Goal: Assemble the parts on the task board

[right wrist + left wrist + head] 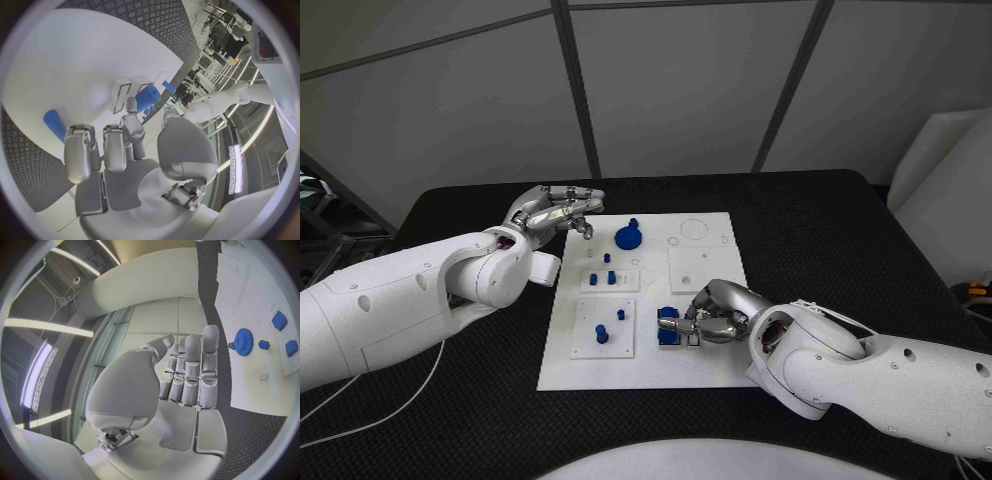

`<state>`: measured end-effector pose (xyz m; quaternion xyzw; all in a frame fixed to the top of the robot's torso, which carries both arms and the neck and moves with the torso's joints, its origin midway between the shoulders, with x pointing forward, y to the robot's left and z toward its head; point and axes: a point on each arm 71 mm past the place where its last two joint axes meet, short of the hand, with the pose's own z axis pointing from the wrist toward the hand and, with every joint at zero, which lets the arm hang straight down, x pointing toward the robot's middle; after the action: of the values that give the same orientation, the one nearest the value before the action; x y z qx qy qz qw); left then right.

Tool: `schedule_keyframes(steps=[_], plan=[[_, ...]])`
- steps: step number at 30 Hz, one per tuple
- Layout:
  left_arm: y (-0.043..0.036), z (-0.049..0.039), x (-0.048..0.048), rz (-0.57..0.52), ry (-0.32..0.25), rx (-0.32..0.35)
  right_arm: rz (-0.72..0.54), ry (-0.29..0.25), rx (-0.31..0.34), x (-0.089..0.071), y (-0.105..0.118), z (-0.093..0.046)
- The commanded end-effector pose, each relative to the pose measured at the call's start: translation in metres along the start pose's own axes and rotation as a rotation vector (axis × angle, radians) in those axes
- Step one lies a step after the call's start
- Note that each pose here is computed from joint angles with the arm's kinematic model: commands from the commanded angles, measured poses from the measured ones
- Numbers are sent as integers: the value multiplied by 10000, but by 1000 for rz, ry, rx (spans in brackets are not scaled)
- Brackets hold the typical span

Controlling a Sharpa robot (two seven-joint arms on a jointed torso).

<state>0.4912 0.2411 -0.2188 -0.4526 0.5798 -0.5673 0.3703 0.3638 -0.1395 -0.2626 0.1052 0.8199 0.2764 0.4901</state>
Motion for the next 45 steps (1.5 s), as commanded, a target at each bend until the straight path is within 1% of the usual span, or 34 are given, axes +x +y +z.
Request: schedule_keyframes(steps=[1, 7, 15, 22, 27, 30, 34, 37, 40, 42, 45], plan=[[-11, 4, 7, -5, 9, 4, -13, -17, -32, -20, 25, -25], [-10, 4, 2, -5, 8, 4, -33, -30, -39, -42, 17, -52], [-10, 4, 6, -6, 9, 4, -50, -46, -29, -47, 6, -24], [-12, -4, -8, -4, 6, 4, -54, -49, -28, -50, 1, -19], [-13, -6, -10, -4, 6, 3, -47, -54, -42, -61, 2, -35], [-14, -9, -13, -4, 5, 3, -30, -74, -61, -90, -3, -63], [-15, -14, -25, -3, 2, 3, 1, -107, -95, -160, -42, -137], [-16, -17, -31, -2, 0, 4, 11, -119, -102, -229, -114, -221], [-17, -19, -32, -2, 0, 5, 8, -124, -77, -335, -240, -307], [-18, -18, -28, -2, 0, 7, -10, -128, -44, -432, -355, -358], [-18, -11, -17, -3, 1, 10, -48, -132, -9, -516, -474, -405]])
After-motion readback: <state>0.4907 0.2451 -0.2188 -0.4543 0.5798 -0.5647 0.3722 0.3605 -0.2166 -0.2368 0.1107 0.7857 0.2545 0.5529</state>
